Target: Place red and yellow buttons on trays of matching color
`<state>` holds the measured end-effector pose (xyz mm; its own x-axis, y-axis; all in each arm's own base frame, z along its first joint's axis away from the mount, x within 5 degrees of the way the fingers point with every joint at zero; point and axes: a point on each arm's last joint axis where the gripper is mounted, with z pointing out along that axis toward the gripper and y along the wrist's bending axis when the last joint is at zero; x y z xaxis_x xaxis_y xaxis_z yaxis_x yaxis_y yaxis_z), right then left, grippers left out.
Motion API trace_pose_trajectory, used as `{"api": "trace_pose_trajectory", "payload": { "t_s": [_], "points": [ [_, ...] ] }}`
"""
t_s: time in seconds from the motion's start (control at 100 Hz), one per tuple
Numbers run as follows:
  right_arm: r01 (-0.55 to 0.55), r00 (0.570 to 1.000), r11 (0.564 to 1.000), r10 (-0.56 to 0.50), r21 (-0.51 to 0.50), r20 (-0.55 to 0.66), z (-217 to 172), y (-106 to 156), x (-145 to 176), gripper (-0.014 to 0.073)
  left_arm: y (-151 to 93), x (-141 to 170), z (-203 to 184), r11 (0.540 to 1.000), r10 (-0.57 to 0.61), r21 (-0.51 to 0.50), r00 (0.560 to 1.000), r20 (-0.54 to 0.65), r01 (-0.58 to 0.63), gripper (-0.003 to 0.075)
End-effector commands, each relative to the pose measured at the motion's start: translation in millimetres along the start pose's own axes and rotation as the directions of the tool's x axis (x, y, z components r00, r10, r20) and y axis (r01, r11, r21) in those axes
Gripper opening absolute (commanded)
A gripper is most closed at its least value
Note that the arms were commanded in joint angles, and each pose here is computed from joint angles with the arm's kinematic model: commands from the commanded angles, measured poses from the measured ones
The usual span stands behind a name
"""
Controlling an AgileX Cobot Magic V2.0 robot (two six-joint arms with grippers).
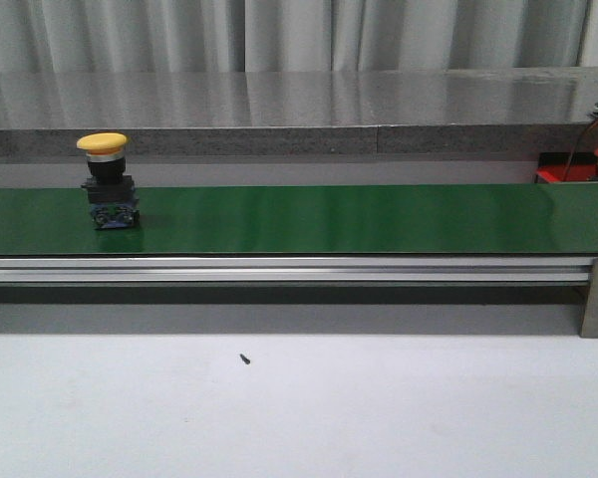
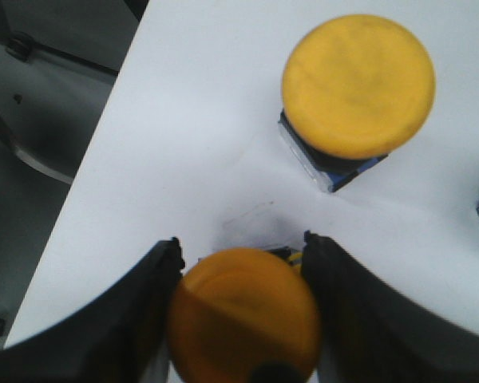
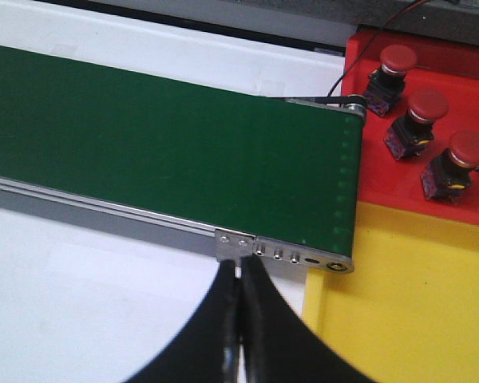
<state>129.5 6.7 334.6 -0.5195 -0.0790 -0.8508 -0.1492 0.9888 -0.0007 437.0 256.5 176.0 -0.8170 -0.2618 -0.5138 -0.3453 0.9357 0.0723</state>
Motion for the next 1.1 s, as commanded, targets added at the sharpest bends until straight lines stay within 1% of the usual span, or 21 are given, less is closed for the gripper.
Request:
{"api": "trace_pose_trajectory", "payload": {
  "t_s": [0.0, 0.1, 0.19, 0.3, 0.4, 0.54, 0.65, 0.71, 0.83, 0.92, 1.09],
  "points": [
    [0.006, 0.996, 1.000, -0.008, 0.019, 0.084, -5.3, -1.1, -11.9, -0.0070, 4.7, -25.1, -36.7, 1.000, -0.013, -0.023, 0.990, 0.142, 0.016, 0.0228],
    [0.006, 0.996, 1.000, -0.008, 0.019, 0.084, -5.3, -1.1, -11.9, -0.0070, 4.8, -25.9, -41.5, 1.000, -0.010, -0.024, 0.991, 0.137, 0.013, 0.0150],
    [0.006, 0.996, 1.000, -0.008, 0.019, 0.084, -5.3, -1.1, -11.9, -0.0070, 5.1, -29.0, -52.3, 1.000, -0.007, -0.025, 0.990, 0.138, 0.010, 0.0112],
    [0.006, 0.996, 1.000, -0.008, 0.019, 0.084, -5.3, -1.1, -11.9, -0.0070, 5.3, -34.4, -73.7, 1.000, -0.004, -0.028, 0.987, 0.159, 0.009, 0.0102],
    [0.006, 0.996, 1.000, -0.008, 0.019, 0.084, -5.3, -1.1, -11.9, -0.0070, 4.6, -38.2, -102.2, 1.000, -0.005, -0.025, 0.985, 0.173, 0.010, 0.0102],
    [0.006, 0.996, 1.000, -0.008, 0.019, 0.084, -5.3, -1.1, -11.9, -0.0070, -1.1, -37.3, -140.1, 0.999, -0.034, 0.028, 0.987, 0.155, 0.030, 0.0103],
    [0.006, 0.996, 1.000, -0.008, 0.019, 0.084, -5.3, -1.1, -11.9, -0.0070, -10.5, -37.0, -166.2, 0.998, -0.032, 0.062, 0.988, 0.153, 0.023, 0.0103],
    [0.006, 0.996, 1.000, -0.008, 0.019, 0.084, -5.3, -1.1, -11.9, -0.0070, -18.9, -36.9, -178.3, 0.996, -0.009, 0.086, 0.988, 0.157, -0.004, 0.0103],
    [0.006, 0.996, 1.000, -0.008, 0.019, 0.084, -5.3, -1.1, -11.9, -0.0070, -39.6, -32.0, -196.2, 0.981, 0.029, 0.183, 0.988, 0.150, -0.056, 0.0103],
    [0.006, 0.996, 1.000, -0.008, 0.019, 0.084, -5.3, -1.1, -11.9, -0.0070, -54.1, -24.3, -202.6, 0.970, 0.049, 0.228, 0.989, 0.141, -0.080, 0.0103],
    [0.006, 0.996, 1.000, -0.008, 0.019, 0.084, -5.3, -1.1, -11.9, -0.0070, -78.9, -0.6, -201.2, 0.961, 0.087, 0.253, 0.989, 0.120, -0.115, 0.0104]
  ]
}}
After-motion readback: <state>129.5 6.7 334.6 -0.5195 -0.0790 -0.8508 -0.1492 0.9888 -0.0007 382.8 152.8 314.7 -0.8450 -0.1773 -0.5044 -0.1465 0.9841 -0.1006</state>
